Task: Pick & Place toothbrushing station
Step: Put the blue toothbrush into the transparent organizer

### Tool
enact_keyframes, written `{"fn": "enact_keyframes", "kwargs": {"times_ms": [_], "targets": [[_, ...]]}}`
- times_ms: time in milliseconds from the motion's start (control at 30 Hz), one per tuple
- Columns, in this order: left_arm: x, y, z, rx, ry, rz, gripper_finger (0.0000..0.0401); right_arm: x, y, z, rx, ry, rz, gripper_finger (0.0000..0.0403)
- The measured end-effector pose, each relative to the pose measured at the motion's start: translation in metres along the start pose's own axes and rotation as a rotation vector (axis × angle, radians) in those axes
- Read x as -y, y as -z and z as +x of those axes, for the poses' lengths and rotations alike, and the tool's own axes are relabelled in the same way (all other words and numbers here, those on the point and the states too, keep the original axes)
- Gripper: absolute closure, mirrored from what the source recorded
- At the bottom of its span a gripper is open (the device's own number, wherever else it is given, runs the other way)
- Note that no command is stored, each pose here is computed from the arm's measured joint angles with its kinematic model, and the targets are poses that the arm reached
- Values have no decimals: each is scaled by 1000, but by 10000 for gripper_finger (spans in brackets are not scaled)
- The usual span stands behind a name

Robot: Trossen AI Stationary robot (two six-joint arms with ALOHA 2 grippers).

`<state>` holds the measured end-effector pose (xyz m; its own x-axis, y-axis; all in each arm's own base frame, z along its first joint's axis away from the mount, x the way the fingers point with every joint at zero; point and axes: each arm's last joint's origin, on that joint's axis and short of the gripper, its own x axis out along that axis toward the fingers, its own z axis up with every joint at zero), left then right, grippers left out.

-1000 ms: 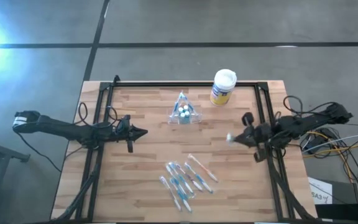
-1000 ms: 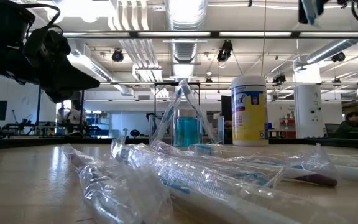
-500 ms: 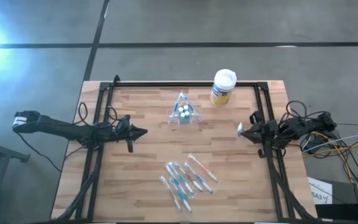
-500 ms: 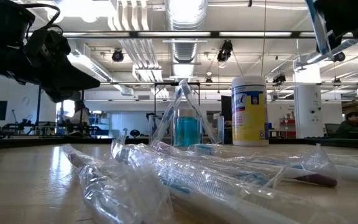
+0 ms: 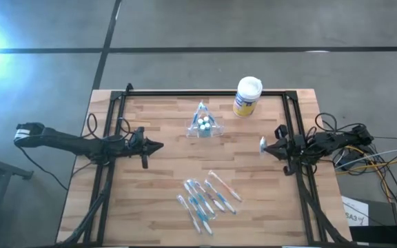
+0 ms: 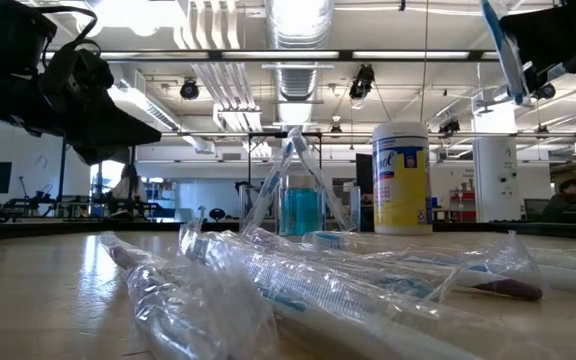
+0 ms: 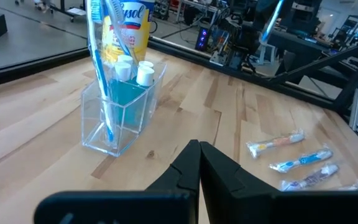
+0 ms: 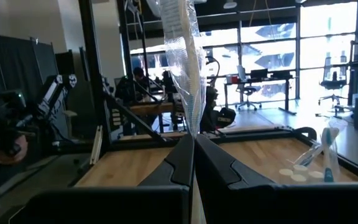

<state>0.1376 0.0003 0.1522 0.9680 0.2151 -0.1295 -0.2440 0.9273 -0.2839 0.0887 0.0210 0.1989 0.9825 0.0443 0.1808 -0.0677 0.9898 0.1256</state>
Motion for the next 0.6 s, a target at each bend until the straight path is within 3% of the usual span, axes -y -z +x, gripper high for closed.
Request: {"fn": "enact_keyframes", "kwargs": {"times_ms": [300, 600], "targets": [[0, 1, 0, -5, -3, -13, 391, 0, -4, 2, 4, 25, 11, 395], [0, 0, 0, -4, -5, -14, 391, -7, -39, 16, -19, 27, -19, 395]]}}
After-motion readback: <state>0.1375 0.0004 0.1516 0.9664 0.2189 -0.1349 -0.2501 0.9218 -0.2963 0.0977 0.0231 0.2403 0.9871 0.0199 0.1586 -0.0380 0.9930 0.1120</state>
